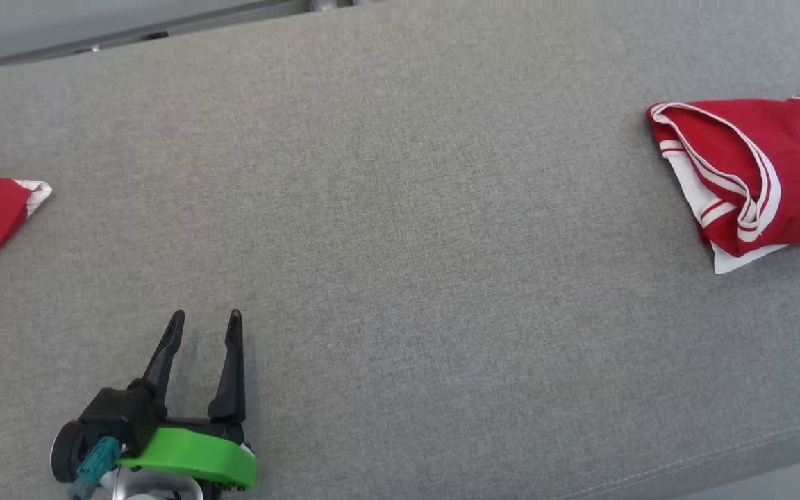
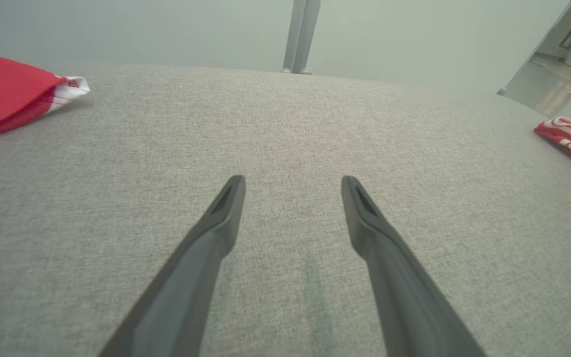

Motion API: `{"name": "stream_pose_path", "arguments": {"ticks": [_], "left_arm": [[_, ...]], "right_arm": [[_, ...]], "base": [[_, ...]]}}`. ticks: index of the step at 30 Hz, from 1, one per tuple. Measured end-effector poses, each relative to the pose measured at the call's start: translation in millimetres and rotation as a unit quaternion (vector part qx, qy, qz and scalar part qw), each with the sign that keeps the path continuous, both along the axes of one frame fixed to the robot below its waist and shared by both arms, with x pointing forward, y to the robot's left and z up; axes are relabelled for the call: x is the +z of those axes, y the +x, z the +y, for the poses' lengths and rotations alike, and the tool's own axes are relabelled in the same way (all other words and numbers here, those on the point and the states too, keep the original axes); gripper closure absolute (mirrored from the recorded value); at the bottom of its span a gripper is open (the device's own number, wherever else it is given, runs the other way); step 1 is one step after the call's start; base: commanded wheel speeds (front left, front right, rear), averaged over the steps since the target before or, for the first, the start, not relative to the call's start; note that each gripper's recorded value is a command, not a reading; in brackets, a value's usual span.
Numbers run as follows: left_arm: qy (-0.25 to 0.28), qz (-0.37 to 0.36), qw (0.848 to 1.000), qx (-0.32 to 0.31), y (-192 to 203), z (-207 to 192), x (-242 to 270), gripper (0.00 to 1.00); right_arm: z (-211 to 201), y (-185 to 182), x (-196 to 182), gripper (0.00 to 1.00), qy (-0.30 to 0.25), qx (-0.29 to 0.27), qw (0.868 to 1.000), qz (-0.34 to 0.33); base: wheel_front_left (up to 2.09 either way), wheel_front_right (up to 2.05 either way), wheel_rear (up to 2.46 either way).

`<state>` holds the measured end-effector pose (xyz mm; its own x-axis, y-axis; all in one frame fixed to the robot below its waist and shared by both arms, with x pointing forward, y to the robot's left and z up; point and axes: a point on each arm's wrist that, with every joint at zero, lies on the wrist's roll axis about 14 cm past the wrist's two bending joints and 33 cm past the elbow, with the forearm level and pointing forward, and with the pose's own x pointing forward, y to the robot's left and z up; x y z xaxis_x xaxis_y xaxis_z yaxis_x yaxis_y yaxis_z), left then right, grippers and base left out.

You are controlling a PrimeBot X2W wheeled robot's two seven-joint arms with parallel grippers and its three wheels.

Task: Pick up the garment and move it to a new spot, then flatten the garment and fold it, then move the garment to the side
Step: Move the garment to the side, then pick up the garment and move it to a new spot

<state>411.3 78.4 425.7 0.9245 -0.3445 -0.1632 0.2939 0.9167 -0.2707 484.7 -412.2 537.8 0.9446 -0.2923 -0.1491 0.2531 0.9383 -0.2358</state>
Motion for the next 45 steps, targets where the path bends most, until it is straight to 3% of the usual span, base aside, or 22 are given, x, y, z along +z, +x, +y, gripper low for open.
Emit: {"name": "stream_pose_path", "arguments": {"ticks": [8,13,16,22,31,45], "left_arm": [[0.01,-0.024,0.998,0.061,-26,41,20,0.0],[0.021,-0.038,0.993,0.107,-48,75,31,0.0],[0.029,-0.045,0.99,0.13,-62,94,36,0.0],[0.033,-0.074,0.983,0.163,-81,123,53,0.0],[0.029,-0.082,0.982,0.169,-102,131,53,0.0],[0.021,-0.075,0.985,0.152,-99,119,47,0.0]], "right_arm": [[28,-40,18,0.0,0.01,0.047,0.995,-0.088],[66,-75,-8,0.0,0.042,0.071,0.992,-0.101],[91,-94,-4,0.0,0.06,0.078,0.986,-0.135],[144,-129,-29,0.0,0.063,0.114,0.985,-0.113],[194,-148,-39,0.0,0.082,0.152,0.979,-0.104],[211,-157,-47,0.0,0.092,0.164,0.978,-0.095]], "base": [[0.0,0.0,0.0],[0.0,0.0,0.0],[0.0,0.0,0.0],[0.0,0.0,0.0],[0.0,0.0,0.0],[0.0,0.0,0.0]]}}
